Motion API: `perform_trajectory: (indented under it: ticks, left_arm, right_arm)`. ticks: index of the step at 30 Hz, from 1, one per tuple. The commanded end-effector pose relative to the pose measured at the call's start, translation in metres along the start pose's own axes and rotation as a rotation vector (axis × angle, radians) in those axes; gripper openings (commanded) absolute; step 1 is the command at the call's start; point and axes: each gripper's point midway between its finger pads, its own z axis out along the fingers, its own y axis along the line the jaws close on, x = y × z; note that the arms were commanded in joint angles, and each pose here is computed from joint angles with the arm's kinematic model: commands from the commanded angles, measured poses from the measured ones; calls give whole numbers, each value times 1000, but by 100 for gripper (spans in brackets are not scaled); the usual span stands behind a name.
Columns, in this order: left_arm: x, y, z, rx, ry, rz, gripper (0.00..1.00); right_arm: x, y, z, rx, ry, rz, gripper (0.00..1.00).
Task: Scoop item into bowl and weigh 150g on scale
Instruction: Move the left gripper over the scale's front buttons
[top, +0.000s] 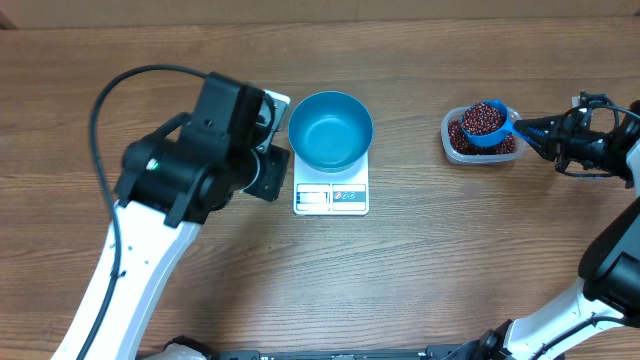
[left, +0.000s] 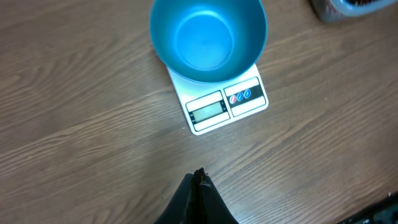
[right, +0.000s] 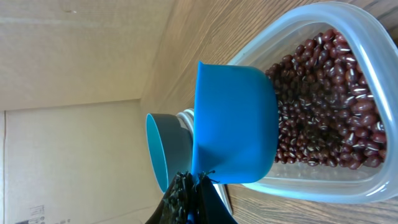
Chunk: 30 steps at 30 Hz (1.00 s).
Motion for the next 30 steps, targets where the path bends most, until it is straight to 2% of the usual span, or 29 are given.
perform_trajectory:
  ticks: [1, 14, 30]
  left_arm:
    - [-8, -20, 12, 78, 6, 142, 4]
    - [-8, -65, 48, 177, 55, 366, 4]
    - [-7, -67, 51, 180, 67, 377, 4]
  right_arm:
    - [1, 10, -2, -66, -1, -12, 4]
    - [1, 10, -2, -67, -1, -11, 4]
    - [1, 5, -7, -54, -8, -12, 4]
